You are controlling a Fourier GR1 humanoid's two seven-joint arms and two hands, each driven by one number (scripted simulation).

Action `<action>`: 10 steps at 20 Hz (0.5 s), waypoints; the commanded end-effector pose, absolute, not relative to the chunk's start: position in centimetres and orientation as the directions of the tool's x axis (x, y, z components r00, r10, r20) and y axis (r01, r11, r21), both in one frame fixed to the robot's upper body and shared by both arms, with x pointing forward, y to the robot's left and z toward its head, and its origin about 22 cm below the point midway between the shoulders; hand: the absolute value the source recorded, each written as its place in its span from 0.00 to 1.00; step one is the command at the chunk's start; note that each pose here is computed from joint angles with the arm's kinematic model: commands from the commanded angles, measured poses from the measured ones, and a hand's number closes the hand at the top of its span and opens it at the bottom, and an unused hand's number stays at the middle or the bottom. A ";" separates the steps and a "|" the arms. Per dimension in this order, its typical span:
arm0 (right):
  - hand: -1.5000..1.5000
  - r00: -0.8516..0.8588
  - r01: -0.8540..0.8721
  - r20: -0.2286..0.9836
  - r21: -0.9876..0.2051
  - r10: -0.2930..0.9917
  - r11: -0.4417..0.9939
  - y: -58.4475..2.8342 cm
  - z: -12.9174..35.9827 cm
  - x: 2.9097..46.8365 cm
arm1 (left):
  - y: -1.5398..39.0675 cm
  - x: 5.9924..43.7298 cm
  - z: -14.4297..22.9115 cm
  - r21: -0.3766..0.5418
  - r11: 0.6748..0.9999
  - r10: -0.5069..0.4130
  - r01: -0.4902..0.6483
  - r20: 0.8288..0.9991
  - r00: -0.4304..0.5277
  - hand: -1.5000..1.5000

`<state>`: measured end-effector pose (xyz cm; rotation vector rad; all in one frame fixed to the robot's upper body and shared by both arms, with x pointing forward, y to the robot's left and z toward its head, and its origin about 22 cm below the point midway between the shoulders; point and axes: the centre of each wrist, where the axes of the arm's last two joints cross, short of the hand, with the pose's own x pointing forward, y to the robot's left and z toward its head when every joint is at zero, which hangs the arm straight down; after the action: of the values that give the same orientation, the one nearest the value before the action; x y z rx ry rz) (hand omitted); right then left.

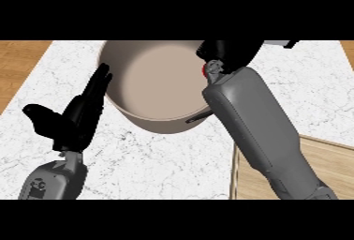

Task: Pick the can from the tray and place it in the pot

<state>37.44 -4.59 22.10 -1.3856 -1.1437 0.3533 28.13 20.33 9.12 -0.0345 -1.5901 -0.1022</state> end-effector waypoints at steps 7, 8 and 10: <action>0.00 0.452 0.585 0.771 -0.636 0.449 0.504 -5.5 21.9 38.3 | 19.7 28.1 7.7 0.027 0.994 -0.034 0.108 0.998 0.058 0.50; 0.00 0.393 0.624 0.797 -0.597 0.459 0.503 -5.2 22.7 38.1 | 19.0 28.0 7.7 0.001 0.993 -0.009 0.117 0.998 0.067 0.50; 0.00 0.305 0.707 0.829 -0.527 0.469 0.471 -5.2 23.3 38.0 | 20.1 28.4 7.8 0.024 0.996 -0.030 0.089 0.998 0.060 0.50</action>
<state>38.37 -6.03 22.03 -1.2367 -1.2857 0.1395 28.36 20.22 9.15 -0.0302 -1.5849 -0.0945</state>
